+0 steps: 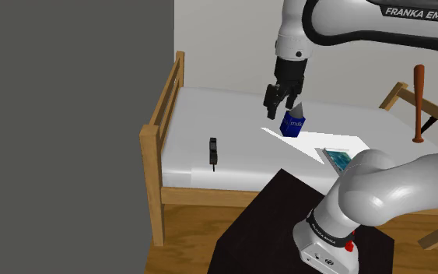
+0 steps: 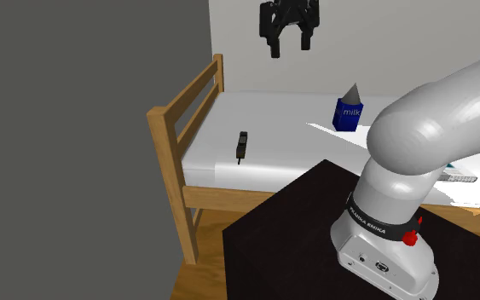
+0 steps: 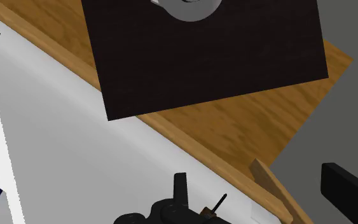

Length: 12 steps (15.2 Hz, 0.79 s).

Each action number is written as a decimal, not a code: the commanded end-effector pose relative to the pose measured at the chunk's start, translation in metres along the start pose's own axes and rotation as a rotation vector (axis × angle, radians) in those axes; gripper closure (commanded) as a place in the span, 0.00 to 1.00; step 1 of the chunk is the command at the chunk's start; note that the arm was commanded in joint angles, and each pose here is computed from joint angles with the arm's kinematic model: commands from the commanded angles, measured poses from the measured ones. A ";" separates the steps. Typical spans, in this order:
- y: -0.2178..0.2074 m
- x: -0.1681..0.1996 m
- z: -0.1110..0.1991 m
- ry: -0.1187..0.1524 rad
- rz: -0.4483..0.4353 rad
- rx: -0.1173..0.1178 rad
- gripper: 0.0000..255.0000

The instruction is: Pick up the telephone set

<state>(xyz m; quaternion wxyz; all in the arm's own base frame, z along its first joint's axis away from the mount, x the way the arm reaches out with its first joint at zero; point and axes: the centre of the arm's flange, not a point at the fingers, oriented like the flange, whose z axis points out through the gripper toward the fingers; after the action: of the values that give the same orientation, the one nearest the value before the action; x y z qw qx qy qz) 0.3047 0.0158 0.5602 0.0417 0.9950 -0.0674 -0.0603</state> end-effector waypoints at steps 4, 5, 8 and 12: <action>-0.002 0.025 0.030 0.005 0.048 0.010 0.00; -0.003 0.034 0.039 0.006 0.064 0.014 0.00; -0.004 0.059 0.069 0.011 0.112 0.024 0.00; -0.004 0.094 0.108 0.017 0.177 0.038 0.00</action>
<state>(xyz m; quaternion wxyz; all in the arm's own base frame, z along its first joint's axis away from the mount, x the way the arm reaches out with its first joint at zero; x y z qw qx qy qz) 0.3793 -0.0029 0.4518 0.0300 0.9875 -0.1470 -0.0491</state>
